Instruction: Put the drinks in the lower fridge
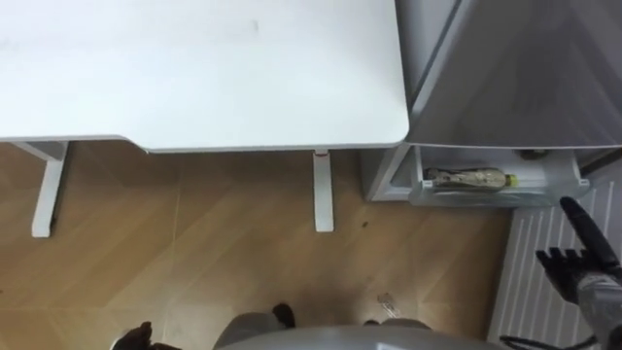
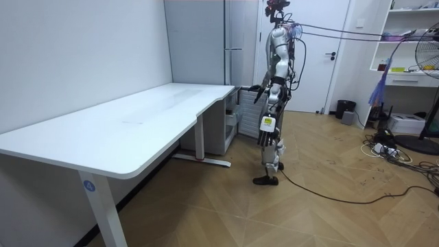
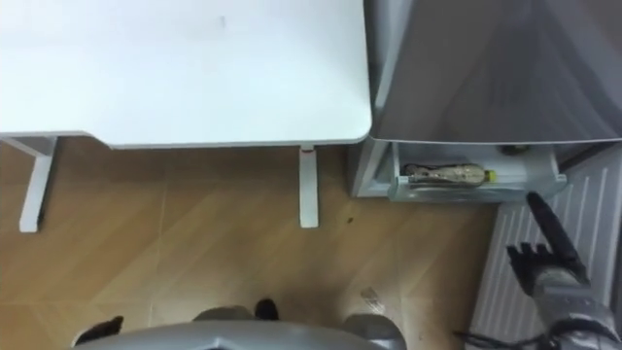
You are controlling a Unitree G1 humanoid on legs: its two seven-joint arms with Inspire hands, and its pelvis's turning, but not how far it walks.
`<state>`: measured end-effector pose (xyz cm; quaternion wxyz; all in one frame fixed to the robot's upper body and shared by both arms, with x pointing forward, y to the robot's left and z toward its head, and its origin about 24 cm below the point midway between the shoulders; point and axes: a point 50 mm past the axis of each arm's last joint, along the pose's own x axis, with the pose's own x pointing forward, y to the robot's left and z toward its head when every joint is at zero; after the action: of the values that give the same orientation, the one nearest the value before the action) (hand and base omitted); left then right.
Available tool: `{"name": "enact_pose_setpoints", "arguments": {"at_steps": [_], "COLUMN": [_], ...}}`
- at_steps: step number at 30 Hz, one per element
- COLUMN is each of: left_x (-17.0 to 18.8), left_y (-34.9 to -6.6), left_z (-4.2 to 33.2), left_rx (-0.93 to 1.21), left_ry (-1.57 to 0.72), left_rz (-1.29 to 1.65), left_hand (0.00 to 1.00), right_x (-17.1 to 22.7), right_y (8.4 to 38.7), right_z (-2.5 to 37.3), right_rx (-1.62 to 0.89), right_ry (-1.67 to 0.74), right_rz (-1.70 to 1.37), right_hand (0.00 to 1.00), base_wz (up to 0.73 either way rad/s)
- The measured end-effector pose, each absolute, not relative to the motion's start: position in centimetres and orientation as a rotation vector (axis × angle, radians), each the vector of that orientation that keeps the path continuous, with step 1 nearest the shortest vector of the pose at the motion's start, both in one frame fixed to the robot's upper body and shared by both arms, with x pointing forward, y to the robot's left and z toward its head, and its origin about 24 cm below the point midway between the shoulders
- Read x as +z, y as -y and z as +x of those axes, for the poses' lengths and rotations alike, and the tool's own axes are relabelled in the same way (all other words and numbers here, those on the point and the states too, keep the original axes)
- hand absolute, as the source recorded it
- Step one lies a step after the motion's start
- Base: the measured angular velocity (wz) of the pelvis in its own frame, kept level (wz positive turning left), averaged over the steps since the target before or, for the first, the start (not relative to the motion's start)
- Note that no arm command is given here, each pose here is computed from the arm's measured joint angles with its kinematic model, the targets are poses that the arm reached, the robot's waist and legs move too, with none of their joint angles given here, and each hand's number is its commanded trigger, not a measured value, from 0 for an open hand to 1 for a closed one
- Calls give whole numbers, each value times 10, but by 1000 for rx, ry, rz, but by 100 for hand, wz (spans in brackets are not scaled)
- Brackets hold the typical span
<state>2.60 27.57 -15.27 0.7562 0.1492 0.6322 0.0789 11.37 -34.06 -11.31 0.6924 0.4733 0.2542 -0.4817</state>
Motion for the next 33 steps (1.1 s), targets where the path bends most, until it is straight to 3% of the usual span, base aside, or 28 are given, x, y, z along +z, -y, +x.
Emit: {"name": "enact_pose_setpoints", "arguments": {"at_steps": [17, 33], "left_x": [-157, -159], "left_y": [-260, -257], "left_z": [30, 12], "left_rx": [194, 185], "left_ry": [-1350, -1410], "left_rz": [302, 265], "left_hand": [0, 0], "right_x": [-157, -161], "right_y": [280, 267], "right_z": [28, 29], "right_rx": [-1145, -1133], "right_ry": [-848, -849], "right_rz": [1082, 1154], "right_hand": [0, 0], "base_wz": [-1, -4]}}
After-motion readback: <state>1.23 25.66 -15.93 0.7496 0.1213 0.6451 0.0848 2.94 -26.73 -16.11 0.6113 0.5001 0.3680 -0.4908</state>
